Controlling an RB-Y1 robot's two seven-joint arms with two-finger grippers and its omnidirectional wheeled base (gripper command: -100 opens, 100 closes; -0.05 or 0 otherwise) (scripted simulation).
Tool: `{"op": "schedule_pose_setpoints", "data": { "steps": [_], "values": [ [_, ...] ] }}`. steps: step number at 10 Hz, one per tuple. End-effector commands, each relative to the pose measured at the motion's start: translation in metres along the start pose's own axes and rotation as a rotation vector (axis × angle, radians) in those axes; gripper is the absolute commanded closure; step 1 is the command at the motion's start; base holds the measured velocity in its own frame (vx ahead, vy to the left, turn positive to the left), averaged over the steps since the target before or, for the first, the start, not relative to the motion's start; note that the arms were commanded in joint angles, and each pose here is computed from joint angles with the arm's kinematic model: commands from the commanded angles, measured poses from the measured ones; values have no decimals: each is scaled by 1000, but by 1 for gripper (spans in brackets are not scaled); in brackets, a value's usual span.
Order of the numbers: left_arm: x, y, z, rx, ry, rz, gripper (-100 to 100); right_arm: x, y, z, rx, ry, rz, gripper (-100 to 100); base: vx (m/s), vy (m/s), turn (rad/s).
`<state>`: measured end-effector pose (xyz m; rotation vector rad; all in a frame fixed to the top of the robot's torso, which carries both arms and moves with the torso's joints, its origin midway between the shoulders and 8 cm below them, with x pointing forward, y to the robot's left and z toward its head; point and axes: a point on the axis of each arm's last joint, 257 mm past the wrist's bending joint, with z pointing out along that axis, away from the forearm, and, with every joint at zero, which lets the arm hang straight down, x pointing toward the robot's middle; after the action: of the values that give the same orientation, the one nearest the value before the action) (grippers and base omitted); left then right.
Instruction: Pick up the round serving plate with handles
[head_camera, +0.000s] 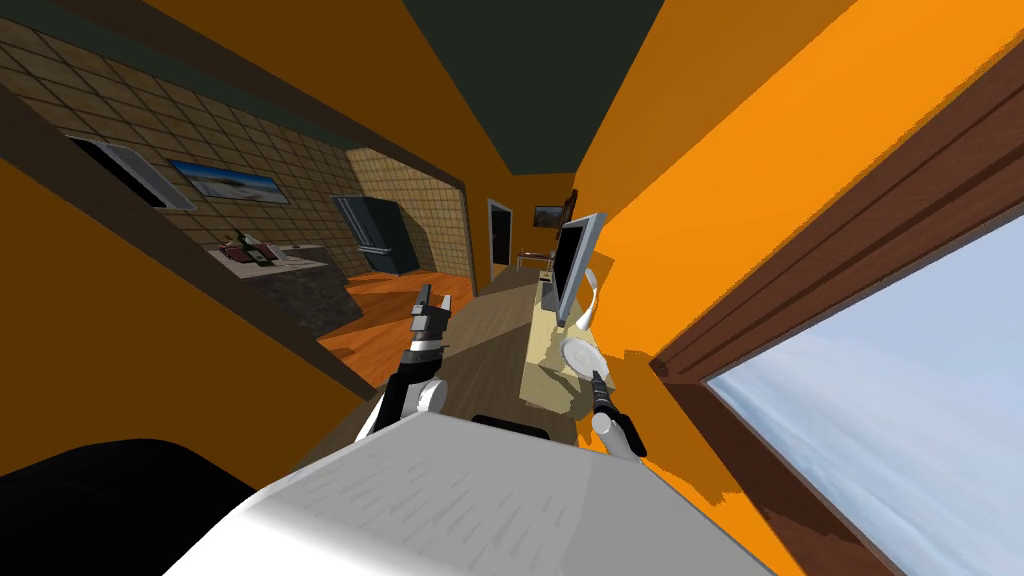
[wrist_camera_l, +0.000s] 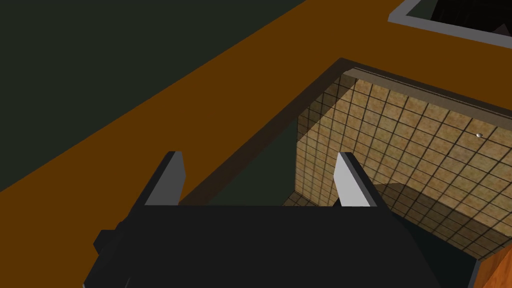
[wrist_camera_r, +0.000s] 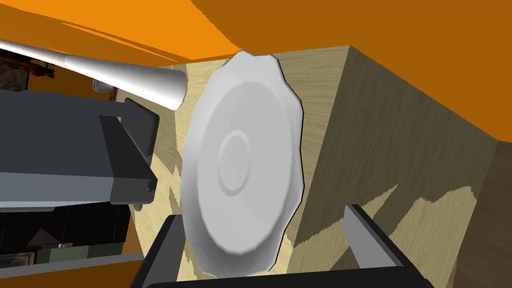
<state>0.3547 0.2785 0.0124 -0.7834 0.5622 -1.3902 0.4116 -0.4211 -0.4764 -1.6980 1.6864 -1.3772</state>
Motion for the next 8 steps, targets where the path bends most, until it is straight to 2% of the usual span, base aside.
{"op": "schedule_pose_setpoints", "data": {
  "steps": [1, 6, 7, 8],
  "values": [
    [0, 0, 0, 0, 0, 0, 0, -5, 13, 0, -31, -4, 80, -100, 50, -27, 46],
    [0, 0, 0, 0, 0, 0, 0, -25, 47, -5, -121, -10, 309, -100, 61, -30, 63],
    [0, 0, 0, 0, 0, 0, 0, -21, 43, -4, -110, -10, 279, -100, 25, -12, 14],
    [0, 0, 0, 0, 0, 0, 0, -21, 43, -4, -112, -10, 286, 0, 0, 0, 0]
  ]
}}
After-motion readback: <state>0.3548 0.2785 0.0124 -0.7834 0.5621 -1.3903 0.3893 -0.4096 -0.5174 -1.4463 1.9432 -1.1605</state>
